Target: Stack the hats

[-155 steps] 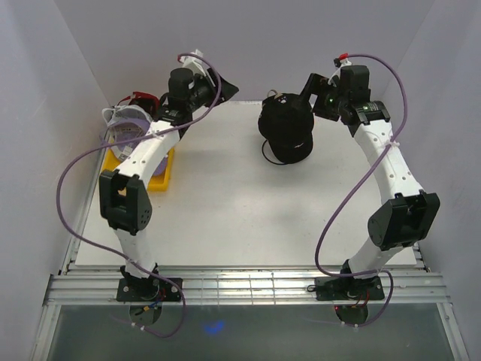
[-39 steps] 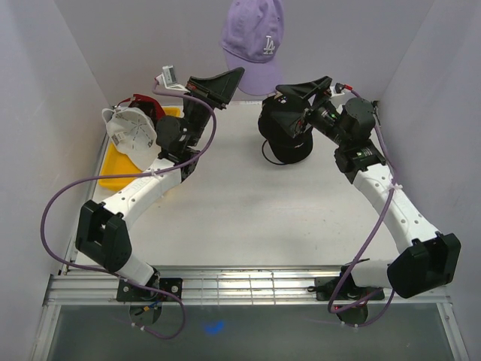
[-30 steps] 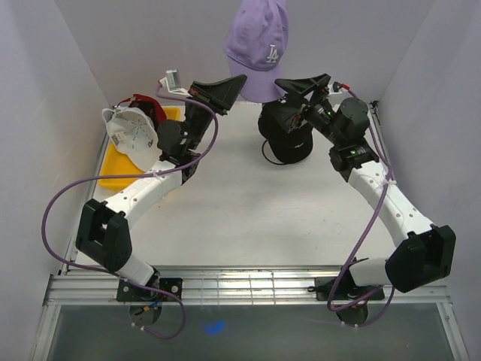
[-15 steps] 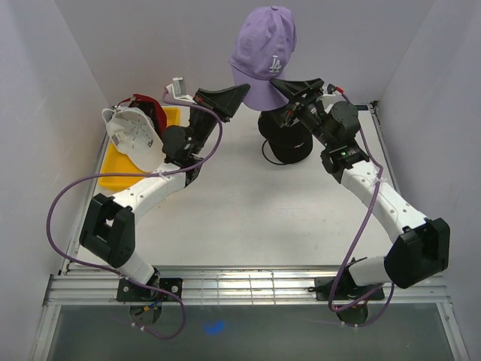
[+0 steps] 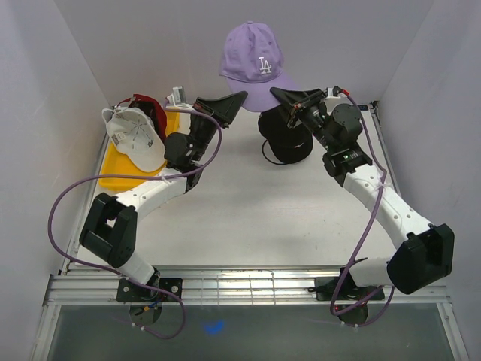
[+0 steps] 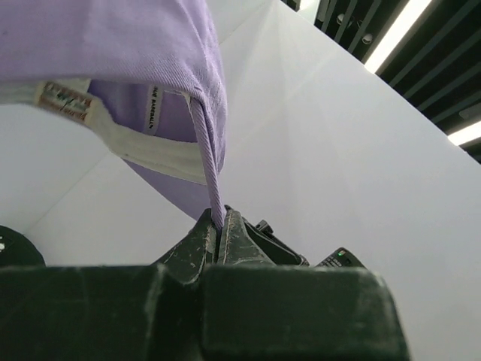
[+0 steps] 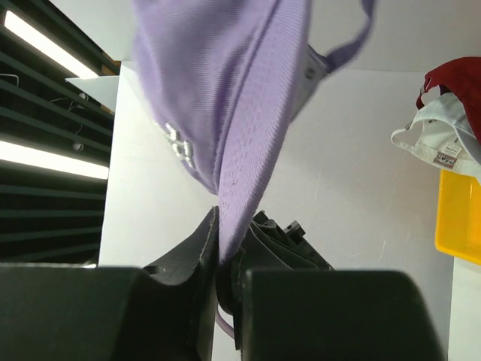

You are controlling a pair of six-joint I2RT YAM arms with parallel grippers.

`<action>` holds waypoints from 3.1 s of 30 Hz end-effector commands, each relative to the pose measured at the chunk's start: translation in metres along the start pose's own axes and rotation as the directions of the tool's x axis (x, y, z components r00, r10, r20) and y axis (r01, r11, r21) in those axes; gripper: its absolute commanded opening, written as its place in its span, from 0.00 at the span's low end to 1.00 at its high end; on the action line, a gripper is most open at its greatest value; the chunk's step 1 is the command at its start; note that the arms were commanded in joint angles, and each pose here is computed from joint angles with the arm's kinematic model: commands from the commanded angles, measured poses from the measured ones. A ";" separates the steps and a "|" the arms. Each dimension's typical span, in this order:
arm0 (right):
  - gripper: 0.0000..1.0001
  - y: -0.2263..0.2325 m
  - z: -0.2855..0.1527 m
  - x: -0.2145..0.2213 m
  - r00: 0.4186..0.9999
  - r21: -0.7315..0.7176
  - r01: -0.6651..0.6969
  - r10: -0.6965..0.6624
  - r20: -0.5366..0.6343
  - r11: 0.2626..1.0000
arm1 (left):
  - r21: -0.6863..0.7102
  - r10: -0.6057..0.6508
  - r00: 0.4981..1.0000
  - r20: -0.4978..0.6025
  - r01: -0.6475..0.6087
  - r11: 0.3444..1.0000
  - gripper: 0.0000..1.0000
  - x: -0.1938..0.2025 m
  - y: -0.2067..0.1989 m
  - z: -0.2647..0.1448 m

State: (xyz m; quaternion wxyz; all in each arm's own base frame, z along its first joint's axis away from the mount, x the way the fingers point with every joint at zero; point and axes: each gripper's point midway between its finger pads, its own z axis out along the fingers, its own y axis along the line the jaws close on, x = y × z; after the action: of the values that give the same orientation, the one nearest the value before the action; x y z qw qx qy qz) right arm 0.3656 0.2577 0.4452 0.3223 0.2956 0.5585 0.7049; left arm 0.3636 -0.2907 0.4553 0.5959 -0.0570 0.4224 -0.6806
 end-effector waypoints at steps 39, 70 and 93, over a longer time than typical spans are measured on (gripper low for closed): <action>0.08 -0.044 -0.031 -0.099 0.981 -0.005 0.194 -0.194 -0.024 0.981 | 0.013 0.160 0.971 -0.179 -0.160 0.987 0.60 -0.002 -0.069 -0.065; 0.08 -0.112 -0.071 -0.130 0.986 0.058 0.160 -0.156 -0.064 0.985 | -0.012 0.150 0.957 -0.247 -0.158 0.987 0.59 0.012 -0.054 -0.064; 0.08 -0.161 -0.078 -0.146 0.994 0.149 0.104 -0.097 -0.056 0.983 | -0.038 0.148 0.945 -0.291 -0.166 0.985 0.59 0.019 -0.037 -0.057</action>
State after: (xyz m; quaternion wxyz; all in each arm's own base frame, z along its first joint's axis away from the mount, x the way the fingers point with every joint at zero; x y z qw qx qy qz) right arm 0.4130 0.1270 0.2555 0.3046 0.2856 0.6407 0.6443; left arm 0.2975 -0.2817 0.4199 0.5694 0.0443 0.5385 -0.6195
